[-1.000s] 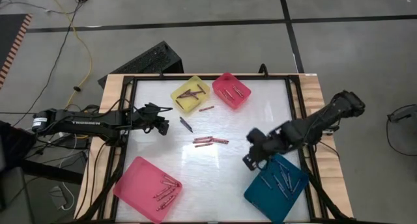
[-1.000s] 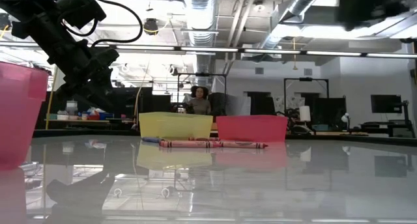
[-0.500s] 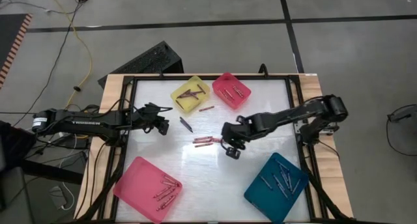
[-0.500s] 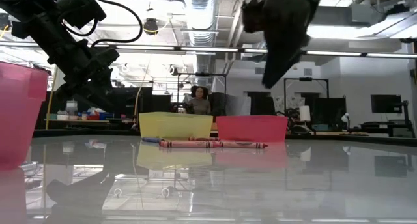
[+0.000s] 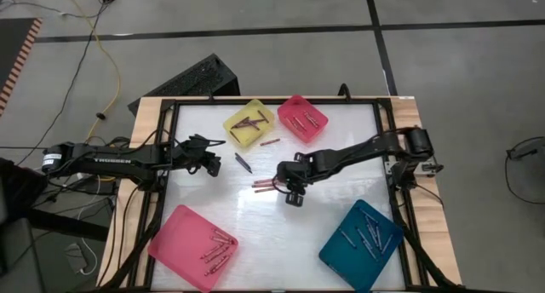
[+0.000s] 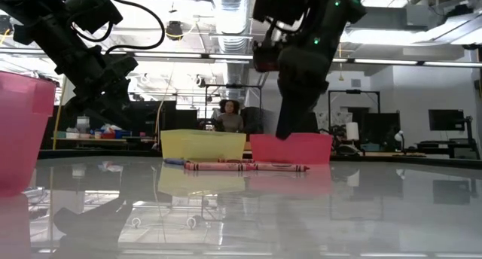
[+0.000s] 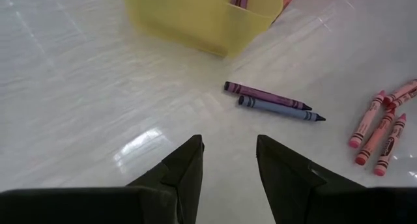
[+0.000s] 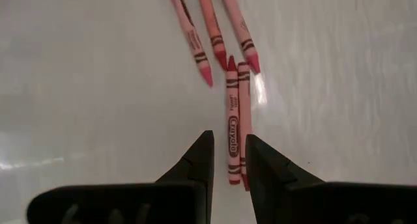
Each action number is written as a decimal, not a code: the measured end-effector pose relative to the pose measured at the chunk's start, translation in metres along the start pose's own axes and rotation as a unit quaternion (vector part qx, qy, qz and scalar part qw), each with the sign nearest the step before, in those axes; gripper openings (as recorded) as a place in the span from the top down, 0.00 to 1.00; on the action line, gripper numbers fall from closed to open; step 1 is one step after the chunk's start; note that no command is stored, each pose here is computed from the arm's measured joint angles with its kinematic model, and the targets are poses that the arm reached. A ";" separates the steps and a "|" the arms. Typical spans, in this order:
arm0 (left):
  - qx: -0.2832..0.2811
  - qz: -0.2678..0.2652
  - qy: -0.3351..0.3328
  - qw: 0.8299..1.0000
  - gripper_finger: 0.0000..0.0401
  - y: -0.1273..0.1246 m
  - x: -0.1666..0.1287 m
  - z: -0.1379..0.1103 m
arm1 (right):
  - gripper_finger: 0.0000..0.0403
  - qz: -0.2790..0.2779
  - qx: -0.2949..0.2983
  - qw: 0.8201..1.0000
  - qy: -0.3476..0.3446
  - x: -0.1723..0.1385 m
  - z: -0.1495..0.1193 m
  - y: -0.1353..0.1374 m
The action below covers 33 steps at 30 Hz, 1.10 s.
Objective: Sort crayons
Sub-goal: Put the red crayon into the pink bin
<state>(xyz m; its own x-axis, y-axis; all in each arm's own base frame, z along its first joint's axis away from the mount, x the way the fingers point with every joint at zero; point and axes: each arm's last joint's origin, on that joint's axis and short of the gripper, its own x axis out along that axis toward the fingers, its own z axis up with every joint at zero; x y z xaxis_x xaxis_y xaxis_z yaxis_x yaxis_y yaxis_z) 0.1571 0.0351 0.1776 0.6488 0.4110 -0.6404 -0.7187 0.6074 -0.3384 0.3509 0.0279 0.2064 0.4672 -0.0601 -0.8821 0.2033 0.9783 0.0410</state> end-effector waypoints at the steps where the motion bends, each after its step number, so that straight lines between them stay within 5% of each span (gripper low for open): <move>1: 0.000 0.000 0.000 1.000 0.67 0.000 0.000 0.000 | 0.80 -0.001 0.000 1.000 0.003 0.003 0.000 0.000; 10: 0.000 0.000 0.000 1.000 0.67 0.000 0.000 0.000 | 0.80 -0.010 -0.002 0.999 0.032 0.026 -0.005 0.000; 33: 0.000 0.000 0.000 1.000 0.67 0.000 0.000 0.000 | 0.80 -0.016 -0.006 0.999 0.035 0.031 -0.010 -0.004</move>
<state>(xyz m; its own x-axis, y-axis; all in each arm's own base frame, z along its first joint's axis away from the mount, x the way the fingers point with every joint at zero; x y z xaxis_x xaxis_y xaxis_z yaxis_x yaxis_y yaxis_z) 0.1571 0.0352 0.1775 0.6485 0.4112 -0.6406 -0.7188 0.6077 -0.3377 0.3560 0.0239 0.1741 0.3998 -0.0775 -0.9133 0.2060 0.9785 0.0072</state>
